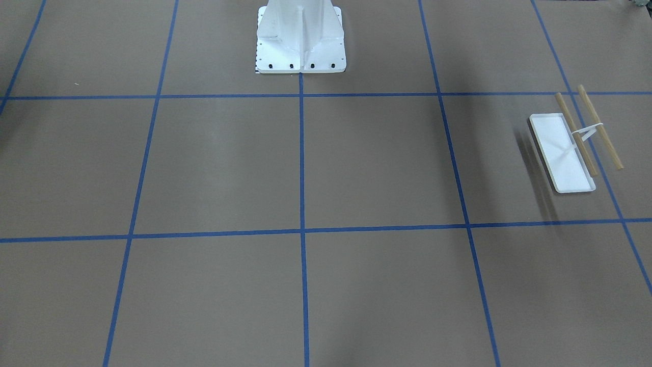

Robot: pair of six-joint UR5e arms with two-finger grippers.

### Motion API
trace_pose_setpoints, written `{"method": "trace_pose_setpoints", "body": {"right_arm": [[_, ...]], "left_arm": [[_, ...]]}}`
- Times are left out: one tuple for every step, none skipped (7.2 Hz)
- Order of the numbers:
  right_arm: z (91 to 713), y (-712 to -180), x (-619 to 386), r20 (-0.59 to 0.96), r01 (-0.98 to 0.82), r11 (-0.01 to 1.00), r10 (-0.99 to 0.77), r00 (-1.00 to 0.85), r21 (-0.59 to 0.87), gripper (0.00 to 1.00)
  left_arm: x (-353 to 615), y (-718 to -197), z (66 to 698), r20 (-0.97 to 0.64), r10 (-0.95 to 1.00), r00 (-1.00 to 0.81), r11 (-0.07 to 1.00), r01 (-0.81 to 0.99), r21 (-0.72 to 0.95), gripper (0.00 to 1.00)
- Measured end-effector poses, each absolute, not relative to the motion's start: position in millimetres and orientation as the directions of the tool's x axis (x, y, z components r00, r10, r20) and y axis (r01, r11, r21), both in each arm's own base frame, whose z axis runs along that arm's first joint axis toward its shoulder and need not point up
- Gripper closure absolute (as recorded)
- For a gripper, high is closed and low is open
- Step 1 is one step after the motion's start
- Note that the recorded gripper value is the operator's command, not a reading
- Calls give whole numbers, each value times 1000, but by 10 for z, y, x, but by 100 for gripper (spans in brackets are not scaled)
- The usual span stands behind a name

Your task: Hang towel on rack

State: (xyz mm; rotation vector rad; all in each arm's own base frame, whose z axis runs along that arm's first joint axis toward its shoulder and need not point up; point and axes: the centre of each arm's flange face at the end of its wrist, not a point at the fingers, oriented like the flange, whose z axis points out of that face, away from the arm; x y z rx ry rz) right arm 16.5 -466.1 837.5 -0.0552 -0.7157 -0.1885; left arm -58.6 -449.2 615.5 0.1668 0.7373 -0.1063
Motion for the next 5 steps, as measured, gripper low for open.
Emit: {"method": "trace_pose_setpoints", "body": {"right_arm": [[8368, -4672, 154, 656, 193, 981, -157, 738, 17, 100], [8360, -4683, 128, 653, 200, 980, -165, 739, 21, 100], [8352, -4692, 95, 650, 207, 978, -171, 740, 22, 100], [8336, -4704, 78, 649, 209, 978, -175, 740, 25, 100], [8274, -4756, 70, 650, 208, 977, -182, 738, 38, 100]], "left_arm": [[-586, -4493, 6154, -676, -37, 736, 981, 155, 115, 1], [-586, -4493, 6153, -676, -37, 736, 981, 155, 115, 1], [-586, -4496, 6150, -676, -36, 736, 981, 155, 116, 1], [-586, -4498, 6146, -676, -36, 736, 981, 155, 117, 1], [-586, -4499, 6142, -677, -35, 735, 981, 155, 117, 1]]}}
